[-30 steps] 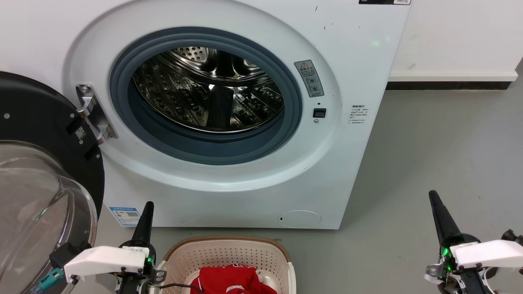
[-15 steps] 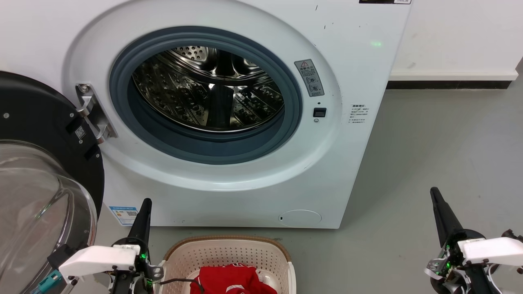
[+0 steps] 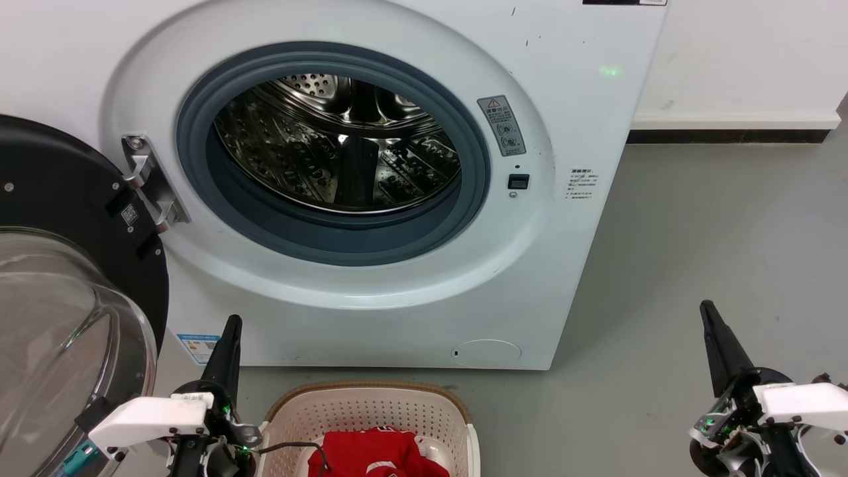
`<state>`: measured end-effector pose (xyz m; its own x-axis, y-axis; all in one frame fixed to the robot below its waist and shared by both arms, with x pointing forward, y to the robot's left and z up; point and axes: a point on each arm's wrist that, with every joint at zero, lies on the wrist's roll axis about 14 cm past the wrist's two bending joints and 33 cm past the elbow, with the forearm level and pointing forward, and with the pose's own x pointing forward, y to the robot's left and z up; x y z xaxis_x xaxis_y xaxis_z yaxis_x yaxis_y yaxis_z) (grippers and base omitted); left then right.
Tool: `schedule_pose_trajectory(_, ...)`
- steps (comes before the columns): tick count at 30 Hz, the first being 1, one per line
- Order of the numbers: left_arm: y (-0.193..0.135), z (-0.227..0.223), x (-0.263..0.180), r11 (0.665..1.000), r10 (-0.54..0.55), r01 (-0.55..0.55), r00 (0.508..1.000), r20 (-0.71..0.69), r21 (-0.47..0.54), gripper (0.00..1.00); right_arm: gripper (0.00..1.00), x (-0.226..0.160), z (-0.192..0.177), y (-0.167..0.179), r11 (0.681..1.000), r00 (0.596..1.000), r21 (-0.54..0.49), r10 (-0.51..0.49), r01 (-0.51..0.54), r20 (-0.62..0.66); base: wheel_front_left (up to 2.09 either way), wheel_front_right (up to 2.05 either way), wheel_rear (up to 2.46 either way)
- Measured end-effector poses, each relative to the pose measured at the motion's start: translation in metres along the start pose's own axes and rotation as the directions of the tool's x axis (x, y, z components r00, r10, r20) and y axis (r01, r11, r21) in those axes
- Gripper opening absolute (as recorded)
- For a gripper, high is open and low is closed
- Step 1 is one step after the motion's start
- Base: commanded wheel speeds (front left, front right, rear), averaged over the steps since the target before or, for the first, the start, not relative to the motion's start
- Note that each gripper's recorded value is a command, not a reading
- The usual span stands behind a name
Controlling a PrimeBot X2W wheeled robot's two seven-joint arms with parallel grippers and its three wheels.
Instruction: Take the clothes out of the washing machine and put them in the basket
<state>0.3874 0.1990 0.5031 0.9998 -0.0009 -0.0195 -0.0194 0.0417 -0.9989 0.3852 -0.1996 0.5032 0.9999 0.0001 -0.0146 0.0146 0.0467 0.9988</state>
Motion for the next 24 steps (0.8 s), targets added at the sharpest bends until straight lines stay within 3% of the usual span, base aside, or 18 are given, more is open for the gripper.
schedule_pose_trajectory(7, -0.0015, 0.0013, 0.0006, 0.999, -0.010, 0.010, 1.000, 0.002, -0.044, 0.00, 0.00, 0.0019, 0.0008, 0.0008, 0.999, 1.000, 0.047, 0.003, -0.003, 0.001, 0.00, 0.00, 0.00)
schedule_pose_trajectory(24, -0.0018, 0.0012, 0.0008, 0.999, -0.011, 0.011, 1.000, 0.001, -0.044, 0.00, 0.00, 0.0020, 0.0009, 0.0008, 0.999, 1.000, 0.051, 0.004, -0.004, 0.001, 0.00, 0.00, 0.00)
